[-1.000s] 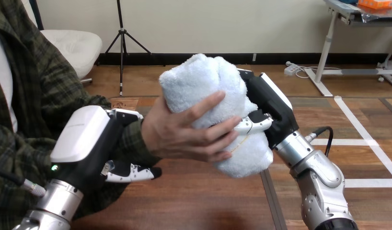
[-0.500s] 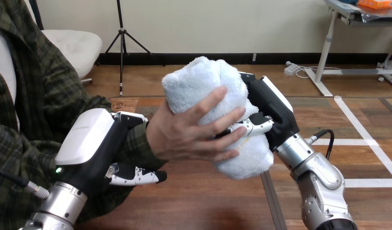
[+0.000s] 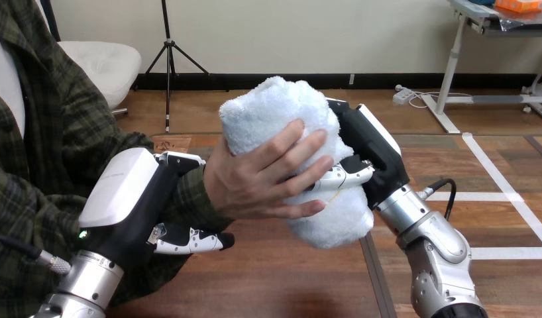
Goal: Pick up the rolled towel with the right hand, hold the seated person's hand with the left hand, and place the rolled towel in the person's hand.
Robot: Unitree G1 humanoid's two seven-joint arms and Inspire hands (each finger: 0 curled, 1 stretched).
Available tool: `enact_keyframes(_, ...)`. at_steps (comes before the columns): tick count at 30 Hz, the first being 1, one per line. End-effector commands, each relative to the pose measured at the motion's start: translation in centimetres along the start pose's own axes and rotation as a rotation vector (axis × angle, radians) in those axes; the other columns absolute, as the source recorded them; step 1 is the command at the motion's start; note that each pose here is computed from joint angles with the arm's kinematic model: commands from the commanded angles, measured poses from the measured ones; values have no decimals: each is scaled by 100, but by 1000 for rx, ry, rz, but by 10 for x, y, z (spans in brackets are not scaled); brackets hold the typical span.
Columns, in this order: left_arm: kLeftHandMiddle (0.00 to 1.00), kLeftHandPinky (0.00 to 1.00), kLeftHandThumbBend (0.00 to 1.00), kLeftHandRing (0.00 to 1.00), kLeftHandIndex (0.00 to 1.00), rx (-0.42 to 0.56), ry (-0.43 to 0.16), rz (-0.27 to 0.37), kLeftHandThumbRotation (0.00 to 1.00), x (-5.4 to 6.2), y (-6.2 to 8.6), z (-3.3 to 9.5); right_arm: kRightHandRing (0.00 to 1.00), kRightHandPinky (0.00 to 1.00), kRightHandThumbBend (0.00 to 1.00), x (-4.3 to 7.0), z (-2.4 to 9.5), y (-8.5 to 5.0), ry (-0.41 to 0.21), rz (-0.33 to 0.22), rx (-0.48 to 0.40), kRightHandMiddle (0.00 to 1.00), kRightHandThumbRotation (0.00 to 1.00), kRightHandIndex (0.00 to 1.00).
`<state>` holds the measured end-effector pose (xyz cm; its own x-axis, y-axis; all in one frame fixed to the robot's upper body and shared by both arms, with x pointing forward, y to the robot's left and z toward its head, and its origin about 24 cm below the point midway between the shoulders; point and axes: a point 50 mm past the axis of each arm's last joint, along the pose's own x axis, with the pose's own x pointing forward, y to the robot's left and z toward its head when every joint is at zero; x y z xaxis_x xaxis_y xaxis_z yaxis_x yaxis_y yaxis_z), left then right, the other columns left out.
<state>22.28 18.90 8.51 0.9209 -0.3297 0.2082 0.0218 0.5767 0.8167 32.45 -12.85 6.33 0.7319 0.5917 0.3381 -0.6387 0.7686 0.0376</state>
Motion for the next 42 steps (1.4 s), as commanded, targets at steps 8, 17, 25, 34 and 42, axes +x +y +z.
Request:
enact_keyframes(8, 34, 23, 95, 28, 35, -58, -142, 53, 0, 12, 2, 27, 21, 14, 73, 25, 11, 15, -74, 89, -27, 32, 0, 35)
enact_keyframes(17, 35, 23, 95, 28, 35, -57, -129, 48, 0, 13, 1, 24, 21, 15, 74, 23, 11, 14, -63, 80, -46, 33, 0, 36)
enact_keyframes(25, 38, 26, 95, 31, 38, -53, -116, 45, 0, 13, 2, 21, 24, 19, 79, 22, 11, 11, -42, 89, -38, 36, 0, 40)
enact_keyframes(34, 45, 35, 97, 40, 46, -42, -86, 45, 0, 14, 3, 13, 42, 36, 84, 22, 13, 6, 0, 88, -63, 51, 2, 53)
enact_keyframes(42, 56, 47, 96, 51, 57, -35, -38, 35, 10, 12, 1, -4, 57, 49, 87, 21, 22, 2, 4, 85, -120, 64, 13, 66)
